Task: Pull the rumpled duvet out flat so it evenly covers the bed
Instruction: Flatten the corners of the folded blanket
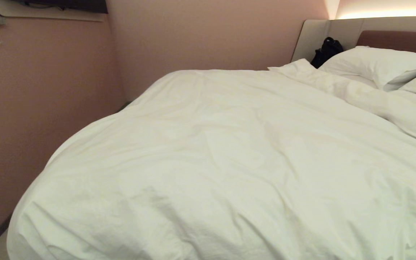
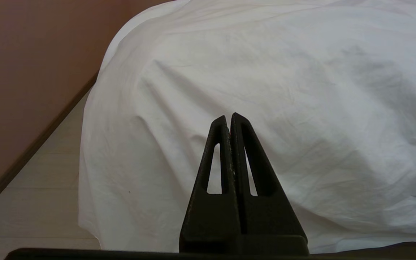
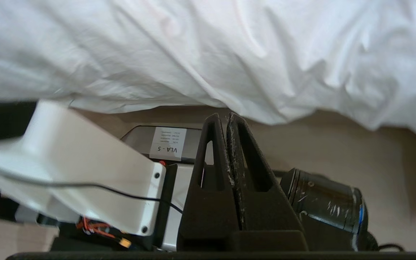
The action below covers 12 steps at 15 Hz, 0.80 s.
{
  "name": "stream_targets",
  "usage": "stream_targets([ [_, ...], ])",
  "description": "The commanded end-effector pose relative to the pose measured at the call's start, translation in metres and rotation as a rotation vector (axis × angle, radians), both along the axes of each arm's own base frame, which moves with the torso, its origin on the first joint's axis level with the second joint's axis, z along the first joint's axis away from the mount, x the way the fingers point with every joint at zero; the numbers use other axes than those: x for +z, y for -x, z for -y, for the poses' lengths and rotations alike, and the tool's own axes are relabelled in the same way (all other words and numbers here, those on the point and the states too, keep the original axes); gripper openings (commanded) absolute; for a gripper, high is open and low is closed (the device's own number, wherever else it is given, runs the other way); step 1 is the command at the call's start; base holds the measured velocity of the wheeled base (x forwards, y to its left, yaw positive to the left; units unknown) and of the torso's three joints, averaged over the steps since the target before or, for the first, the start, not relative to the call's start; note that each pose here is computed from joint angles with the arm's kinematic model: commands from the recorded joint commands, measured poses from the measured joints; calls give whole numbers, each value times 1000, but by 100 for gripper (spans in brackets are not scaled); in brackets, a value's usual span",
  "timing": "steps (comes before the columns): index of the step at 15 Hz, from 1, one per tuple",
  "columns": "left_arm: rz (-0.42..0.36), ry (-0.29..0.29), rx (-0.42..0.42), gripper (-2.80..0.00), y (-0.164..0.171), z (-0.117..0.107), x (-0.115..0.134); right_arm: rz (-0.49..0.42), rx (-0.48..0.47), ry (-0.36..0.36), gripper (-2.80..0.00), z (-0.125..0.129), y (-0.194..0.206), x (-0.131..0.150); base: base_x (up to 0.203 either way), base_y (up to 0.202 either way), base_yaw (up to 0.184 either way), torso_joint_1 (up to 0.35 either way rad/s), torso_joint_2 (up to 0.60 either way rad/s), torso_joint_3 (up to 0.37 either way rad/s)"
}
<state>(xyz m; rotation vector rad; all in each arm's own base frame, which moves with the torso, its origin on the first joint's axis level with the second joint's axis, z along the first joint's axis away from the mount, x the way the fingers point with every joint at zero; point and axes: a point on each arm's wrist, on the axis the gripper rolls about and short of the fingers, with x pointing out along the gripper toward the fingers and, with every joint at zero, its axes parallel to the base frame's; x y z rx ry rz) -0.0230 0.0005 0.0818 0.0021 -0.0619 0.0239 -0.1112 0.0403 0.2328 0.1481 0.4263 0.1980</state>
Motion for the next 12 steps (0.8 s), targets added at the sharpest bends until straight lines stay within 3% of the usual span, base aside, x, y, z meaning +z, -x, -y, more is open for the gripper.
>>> stream_targets([
  [1, 1, 0, 1, -280, 0, 0, 0, 64, 65, 16, -280, 5, 14, -6, 0, 0, 0, 0, 0, 0],
  [5, 1, 0, 1, -280, 0, 0, 0, 115, 133, 22, -280, 14, 14, -6, 0, 0, 0, 0, 0, 0],
  [8, 1, 0, 1, -280, 0, 0, 0, 176, 97, 52, -280, 21, 7, -2, 0, 0, 0, 0, 0, 0],
  [12, 1, 0, 1, -280, 0, 0, 0, 274, 177, 51, -280, 36, 8, -6, 0, 0, 0, 0, 0, 0],
])
